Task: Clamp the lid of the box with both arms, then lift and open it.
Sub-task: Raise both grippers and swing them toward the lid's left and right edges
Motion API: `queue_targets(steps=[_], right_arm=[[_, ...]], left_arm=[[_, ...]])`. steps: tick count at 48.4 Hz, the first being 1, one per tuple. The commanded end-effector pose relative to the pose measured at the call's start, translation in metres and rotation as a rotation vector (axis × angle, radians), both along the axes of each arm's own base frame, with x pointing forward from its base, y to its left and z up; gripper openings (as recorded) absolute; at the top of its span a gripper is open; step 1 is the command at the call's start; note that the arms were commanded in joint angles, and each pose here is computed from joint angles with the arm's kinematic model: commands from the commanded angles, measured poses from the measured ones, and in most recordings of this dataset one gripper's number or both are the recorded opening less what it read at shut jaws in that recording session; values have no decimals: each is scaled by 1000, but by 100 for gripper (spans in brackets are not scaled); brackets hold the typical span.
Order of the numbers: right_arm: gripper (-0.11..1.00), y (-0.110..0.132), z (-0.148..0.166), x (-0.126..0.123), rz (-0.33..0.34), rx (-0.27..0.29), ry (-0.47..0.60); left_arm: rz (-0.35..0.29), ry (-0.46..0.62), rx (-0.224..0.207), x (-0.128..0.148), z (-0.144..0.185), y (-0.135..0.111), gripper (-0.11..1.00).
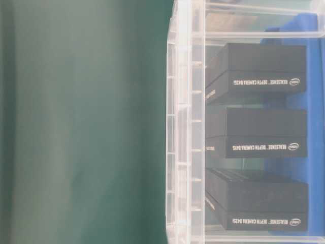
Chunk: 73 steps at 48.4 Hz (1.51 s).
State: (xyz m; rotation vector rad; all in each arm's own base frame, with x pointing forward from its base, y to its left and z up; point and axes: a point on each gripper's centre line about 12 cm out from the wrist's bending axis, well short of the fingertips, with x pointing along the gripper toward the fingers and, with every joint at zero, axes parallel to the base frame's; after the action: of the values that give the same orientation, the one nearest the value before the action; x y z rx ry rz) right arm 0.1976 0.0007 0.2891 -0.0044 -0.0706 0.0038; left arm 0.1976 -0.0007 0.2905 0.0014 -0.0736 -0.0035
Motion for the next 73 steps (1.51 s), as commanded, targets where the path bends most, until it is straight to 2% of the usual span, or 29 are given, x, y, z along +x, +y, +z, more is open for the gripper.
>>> queue_targets(steps=[1,8,17,20,32,41,47,56,61,73], right_arm=[[0,-2,12,3,-11,-3,-23],[0,-2,12,4,-11,-2,35],[0,-5,16,5,-23,-7,48],[0,-11,16,5,-54,-8,48],[0,-53,21,1,-262,-20,61],[0,-75,23,-4,-368,-43,100],[0,-82,22,-3,-399,-37,122],[0,-86,18,1,-407,-24,169],[0,-89,14,4,-415,3,242],[0,-97,-5,12,-424,89,534]], left_arm=[[-2,-12,-3,2,9,0,2],[-2,-14,-2,1,10,0,2],[1,-14,3,0,11,0,2],[13,-14,5,0,11,3,2],[129,-18,7,-1,13,25,2],[258,-3,-1,-7,12,50,1],[314,28,-14,-10,9,61,2],[323,63,-24,-10,6,63,2],[323,112,-38,-9,6,63,2],[332,349,-131,-2,3,66,2]])
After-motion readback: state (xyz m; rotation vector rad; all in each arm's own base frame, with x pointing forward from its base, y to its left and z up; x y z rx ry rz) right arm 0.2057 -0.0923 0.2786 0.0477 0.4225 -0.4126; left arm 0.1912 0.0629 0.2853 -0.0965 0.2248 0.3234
